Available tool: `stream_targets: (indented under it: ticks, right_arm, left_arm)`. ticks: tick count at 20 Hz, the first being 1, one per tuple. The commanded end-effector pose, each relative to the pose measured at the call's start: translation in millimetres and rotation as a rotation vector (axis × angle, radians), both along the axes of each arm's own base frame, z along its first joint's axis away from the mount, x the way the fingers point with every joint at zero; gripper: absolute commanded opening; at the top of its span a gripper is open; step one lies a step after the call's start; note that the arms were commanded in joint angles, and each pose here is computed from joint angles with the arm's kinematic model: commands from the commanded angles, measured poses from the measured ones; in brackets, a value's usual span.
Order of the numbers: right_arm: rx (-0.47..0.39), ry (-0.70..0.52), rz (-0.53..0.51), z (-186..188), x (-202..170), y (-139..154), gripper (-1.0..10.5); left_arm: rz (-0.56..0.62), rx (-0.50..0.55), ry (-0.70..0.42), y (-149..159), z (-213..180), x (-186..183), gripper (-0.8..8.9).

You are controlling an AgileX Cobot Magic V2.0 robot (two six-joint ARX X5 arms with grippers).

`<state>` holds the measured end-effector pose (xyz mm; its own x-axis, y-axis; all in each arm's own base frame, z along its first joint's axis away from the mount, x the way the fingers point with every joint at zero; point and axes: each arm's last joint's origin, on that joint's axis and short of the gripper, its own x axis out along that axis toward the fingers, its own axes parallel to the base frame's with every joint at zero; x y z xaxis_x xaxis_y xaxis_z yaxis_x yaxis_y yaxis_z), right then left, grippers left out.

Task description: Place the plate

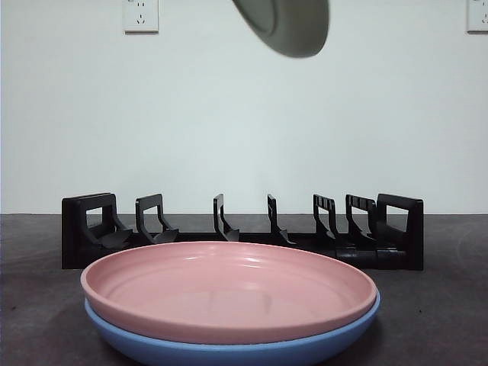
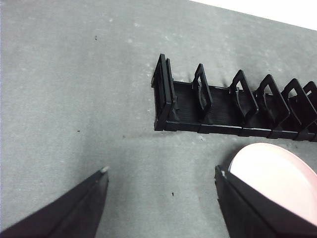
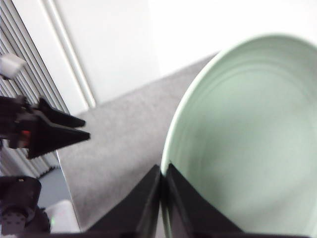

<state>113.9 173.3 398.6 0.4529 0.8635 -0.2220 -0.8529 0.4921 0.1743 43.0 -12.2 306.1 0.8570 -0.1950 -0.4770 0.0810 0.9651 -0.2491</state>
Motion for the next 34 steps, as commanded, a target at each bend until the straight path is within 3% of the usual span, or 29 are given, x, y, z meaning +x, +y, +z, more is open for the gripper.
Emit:
stream_targets:
  ticks: [1,6,13,17,25,34]
  right_arm:
    - [0.019,-0.037,-0.005,-8.9,-13.9,-3.5,0.1]
    - [-0.112,-0.065,0.025,-52.1,-39.9,1.9,0.1]
    - [-0.446,-0.163,0.113,-99.7,-65.6,29.9,0.1]
    - [-0.561,-0.145,0.149,-122.4,-65.8,50.9,0.1]
    - [-0.737,-0.095,0.150,-164.1,-60.2,78.8,0.1]
    - [-0.865,-0.066,0.160,-206.6,-55.6,102.2,0.1]
  left_arm:
    - [0.005,-0.011,-0.014,0.0,3.3,0.1,3.44]
    - [0.005,-0.011,-0.014,0.0,3.2,0.1,3.44]
    - [0.005,-0.010,-0.014,0.0,3.2,0.1,3.44]
    - [0.005,-0.010,-0.013,0.0,3.2,0.1,3.44]
    - [0.032,0.006,-0.012,1.0,2.6,0.0,3.44]
    - [0.034,0.007,-0.013,1.0,2.7,0.0,3.43]
